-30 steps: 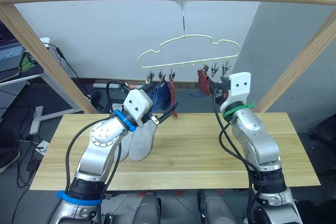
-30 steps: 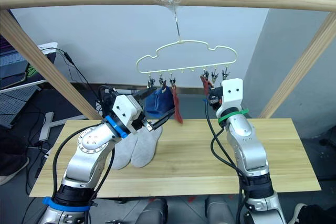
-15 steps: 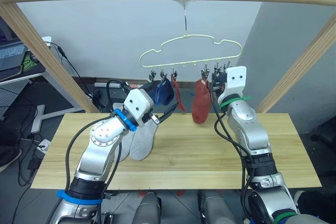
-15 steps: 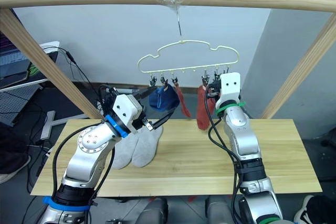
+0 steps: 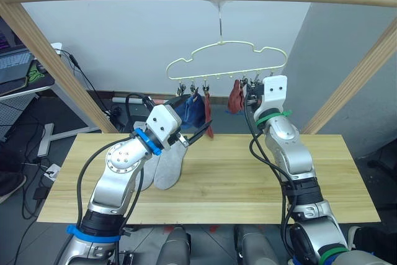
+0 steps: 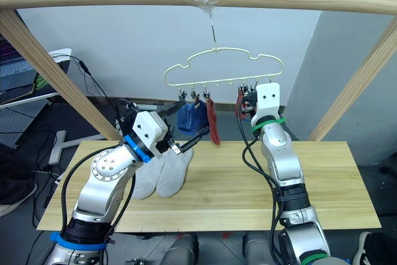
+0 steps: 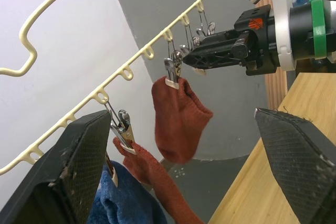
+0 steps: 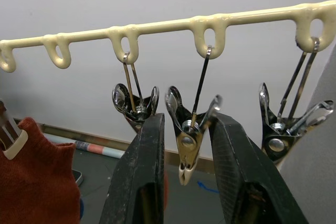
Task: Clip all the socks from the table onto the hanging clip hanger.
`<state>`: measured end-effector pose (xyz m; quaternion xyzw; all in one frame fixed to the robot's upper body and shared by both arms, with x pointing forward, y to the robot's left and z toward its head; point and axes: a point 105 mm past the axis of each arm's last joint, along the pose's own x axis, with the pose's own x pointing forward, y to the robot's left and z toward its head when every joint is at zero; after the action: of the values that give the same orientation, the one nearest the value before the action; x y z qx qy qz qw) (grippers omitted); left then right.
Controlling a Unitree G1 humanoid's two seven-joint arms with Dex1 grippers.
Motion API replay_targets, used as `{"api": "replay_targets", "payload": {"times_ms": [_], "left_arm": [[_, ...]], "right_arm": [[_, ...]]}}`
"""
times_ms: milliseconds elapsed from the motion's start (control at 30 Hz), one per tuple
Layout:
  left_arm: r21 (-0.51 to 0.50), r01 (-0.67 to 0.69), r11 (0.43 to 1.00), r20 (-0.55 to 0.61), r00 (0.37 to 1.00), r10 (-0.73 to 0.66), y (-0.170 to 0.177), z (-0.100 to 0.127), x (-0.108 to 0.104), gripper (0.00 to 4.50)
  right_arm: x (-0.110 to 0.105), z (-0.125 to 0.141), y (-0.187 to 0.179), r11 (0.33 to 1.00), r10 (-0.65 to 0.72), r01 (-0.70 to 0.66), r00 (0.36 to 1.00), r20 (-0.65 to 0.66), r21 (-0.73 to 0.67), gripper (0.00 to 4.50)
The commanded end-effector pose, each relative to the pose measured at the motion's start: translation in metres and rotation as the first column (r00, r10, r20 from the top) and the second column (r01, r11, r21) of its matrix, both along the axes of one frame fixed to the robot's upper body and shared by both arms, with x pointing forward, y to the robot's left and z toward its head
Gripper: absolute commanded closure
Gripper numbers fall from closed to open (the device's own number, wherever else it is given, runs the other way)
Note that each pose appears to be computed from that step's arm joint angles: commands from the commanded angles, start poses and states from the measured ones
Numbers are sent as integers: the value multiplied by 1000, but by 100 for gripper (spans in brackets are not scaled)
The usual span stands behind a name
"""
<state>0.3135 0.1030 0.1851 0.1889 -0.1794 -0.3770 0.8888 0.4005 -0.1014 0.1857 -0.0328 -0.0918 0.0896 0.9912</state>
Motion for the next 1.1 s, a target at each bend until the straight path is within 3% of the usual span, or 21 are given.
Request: {"api": "replay_targets", "payload": {"times_ms": [33, 733, 967, 1100], "left_arm": [[-19, 8, 1000, 55, 998, -7, 0, 15, -5, 0], [-41, 27, 999, 59, 998, -25, -4, 22, -8, 0], [-41, 29, 999, 58, 998, -26, -6, 22, -8, 0], [-41, 28, 999, 56, 998, -26, -5, 22, -8, 0]], "right_arm": [[0, 24, 2, 1000, -1, 3, 996, 87, -14, 321], [2, 28, 5, 1000, 11, -8, 995, 99, -28, 321], [4, 28, 5, 1000, 8, -7, 996, 94, -17, 108], [4, 28, 5, 1000, 9, -7, 996, 94, -14, 108]]}}
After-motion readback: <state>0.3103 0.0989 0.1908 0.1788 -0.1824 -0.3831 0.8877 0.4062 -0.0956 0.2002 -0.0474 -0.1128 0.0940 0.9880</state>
